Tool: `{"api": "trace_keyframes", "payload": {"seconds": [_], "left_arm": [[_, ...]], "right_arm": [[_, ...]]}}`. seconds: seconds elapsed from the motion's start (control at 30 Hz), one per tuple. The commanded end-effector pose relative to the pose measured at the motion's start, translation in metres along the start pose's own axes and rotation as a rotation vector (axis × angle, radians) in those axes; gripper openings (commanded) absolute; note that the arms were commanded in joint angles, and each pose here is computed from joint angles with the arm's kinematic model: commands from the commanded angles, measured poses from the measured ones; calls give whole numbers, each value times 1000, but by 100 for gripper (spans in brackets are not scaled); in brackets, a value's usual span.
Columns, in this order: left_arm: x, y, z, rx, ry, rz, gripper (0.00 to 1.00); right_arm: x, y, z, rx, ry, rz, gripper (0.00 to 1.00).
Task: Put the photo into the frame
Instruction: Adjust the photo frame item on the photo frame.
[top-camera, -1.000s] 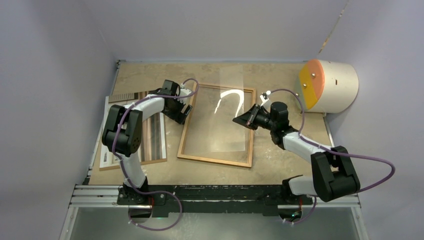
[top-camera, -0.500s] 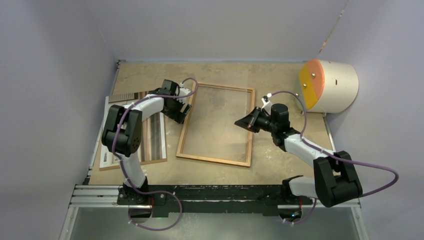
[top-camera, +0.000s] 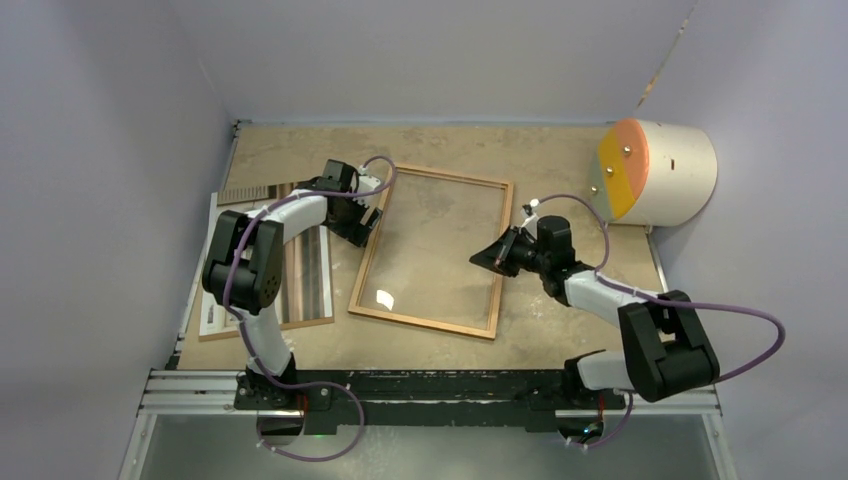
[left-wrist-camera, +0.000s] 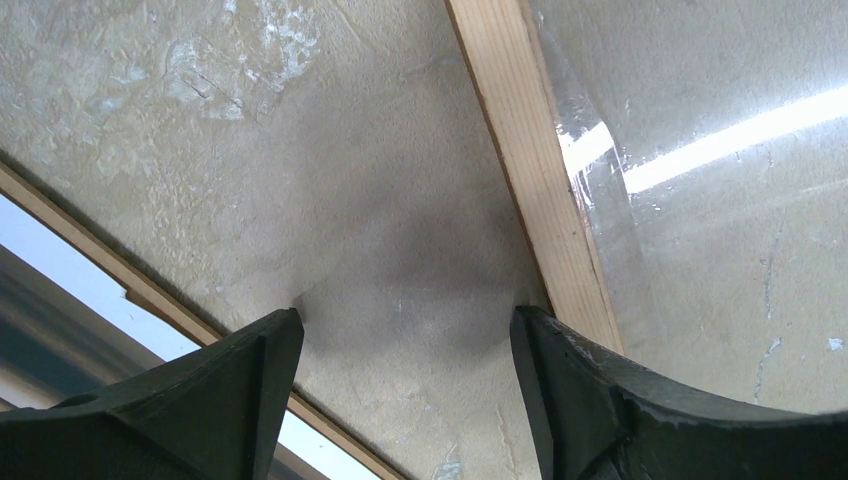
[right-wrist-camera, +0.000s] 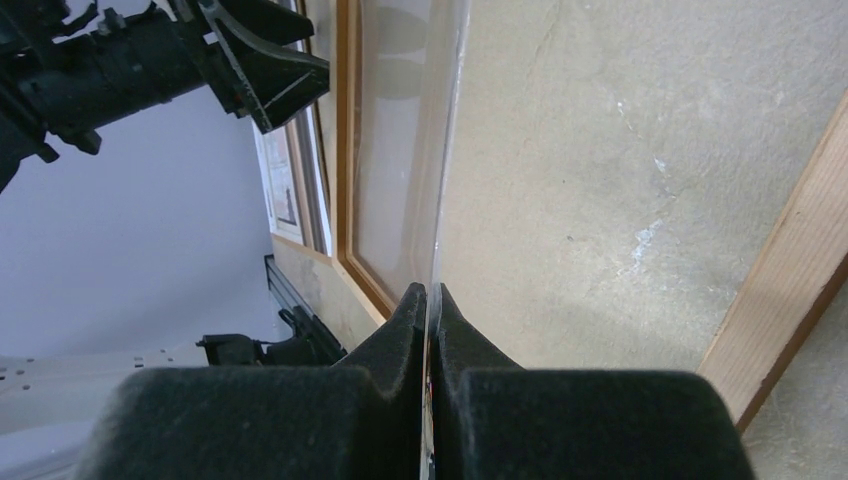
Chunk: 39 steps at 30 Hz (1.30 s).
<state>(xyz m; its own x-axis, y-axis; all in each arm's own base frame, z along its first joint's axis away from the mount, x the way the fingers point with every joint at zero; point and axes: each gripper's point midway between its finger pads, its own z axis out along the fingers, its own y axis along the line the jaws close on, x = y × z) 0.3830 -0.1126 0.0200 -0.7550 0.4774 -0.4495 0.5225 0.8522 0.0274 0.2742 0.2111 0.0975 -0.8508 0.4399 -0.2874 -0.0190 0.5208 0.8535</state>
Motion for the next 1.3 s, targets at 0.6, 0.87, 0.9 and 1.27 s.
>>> {"api": "trace_keyframes", "payload": {"seconds": [0.6, 0.87, 0.9, 1.27], "left_arm": [[12, -12, 2, 42, 29, 4, 80], [13, -12, 4, 43, 32, 0, 80], [12, -12, 3, 43, 31, 0, 80], [12, -13, 1, 45, 24, -2, 80]], "right_arm": [[6, 71, -12, -400, 31, -57, 0], [1, 87, -21, -431, 4, -139, 0], [0, 87, -21, -426, 3, -145, 0], [1, 91, -21, -435, 6, -151, 0]]}}
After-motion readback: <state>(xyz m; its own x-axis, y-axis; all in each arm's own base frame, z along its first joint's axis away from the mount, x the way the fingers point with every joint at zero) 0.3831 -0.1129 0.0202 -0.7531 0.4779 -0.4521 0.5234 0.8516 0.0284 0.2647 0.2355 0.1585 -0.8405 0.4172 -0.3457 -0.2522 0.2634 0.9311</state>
